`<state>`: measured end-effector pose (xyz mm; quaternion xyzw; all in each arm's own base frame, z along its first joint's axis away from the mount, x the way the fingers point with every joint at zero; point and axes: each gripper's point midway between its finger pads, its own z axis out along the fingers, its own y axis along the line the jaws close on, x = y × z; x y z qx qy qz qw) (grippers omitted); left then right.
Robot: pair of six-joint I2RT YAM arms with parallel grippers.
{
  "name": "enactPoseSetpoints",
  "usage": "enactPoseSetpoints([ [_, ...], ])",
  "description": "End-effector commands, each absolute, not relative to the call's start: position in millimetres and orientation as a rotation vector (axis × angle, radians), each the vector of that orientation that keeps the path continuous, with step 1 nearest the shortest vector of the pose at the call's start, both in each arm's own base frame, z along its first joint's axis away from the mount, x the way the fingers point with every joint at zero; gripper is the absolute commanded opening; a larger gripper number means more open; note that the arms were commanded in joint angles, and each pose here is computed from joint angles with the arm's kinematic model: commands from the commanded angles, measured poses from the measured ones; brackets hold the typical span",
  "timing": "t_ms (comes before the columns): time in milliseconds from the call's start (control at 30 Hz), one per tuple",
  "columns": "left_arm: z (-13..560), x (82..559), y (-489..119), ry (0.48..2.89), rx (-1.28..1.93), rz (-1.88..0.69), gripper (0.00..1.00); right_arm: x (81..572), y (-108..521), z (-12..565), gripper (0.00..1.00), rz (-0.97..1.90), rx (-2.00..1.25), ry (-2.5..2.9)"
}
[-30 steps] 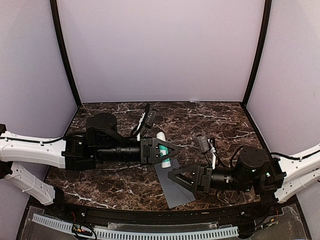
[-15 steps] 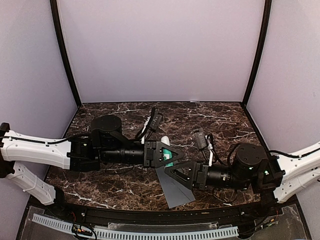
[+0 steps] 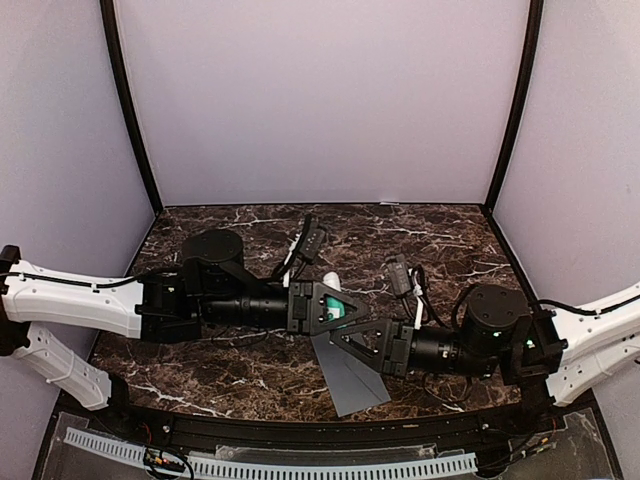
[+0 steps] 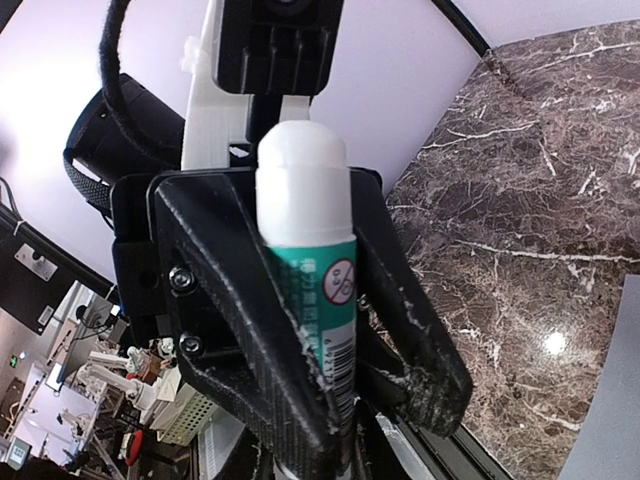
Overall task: Place the letter into the envelope and seal it
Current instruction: Screw the solid glue.
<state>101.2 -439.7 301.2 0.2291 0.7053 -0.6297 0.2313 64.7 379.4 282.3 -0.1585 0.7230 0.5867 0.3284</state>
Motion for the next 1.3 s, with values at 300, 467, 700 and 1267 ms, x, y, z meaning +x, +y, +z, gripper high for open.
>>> enactPoseSetpoints([
  [300, 328.7, 103.0, -430.9, 1.851, 0.592, -1.757, 0.71, 82.5, 366.0, 300.6, 0.12, 1.537, -0.294, 1.817],
  [467, 329.7, 106.2, -423.8, 1.848, 0.537, -1.761, 0.68, 85.3, 361.3, 301.9, 0.13, 1.526, -0.283, 1.81],
  [700, 334.7, 110.9, -424.0, 1.833, 0.486, -1.786, 0.55, 83.3, 361.6, 297.3, 0.12, 1.518, -0.304, 1.829],
  [1267, 321.6, 116.5, -434.4, 1.881, 0.43, -1.816, 0.23, 78.6, 369.0, 290.1, 0.12, 1.484, -0.372, 1.872],
])
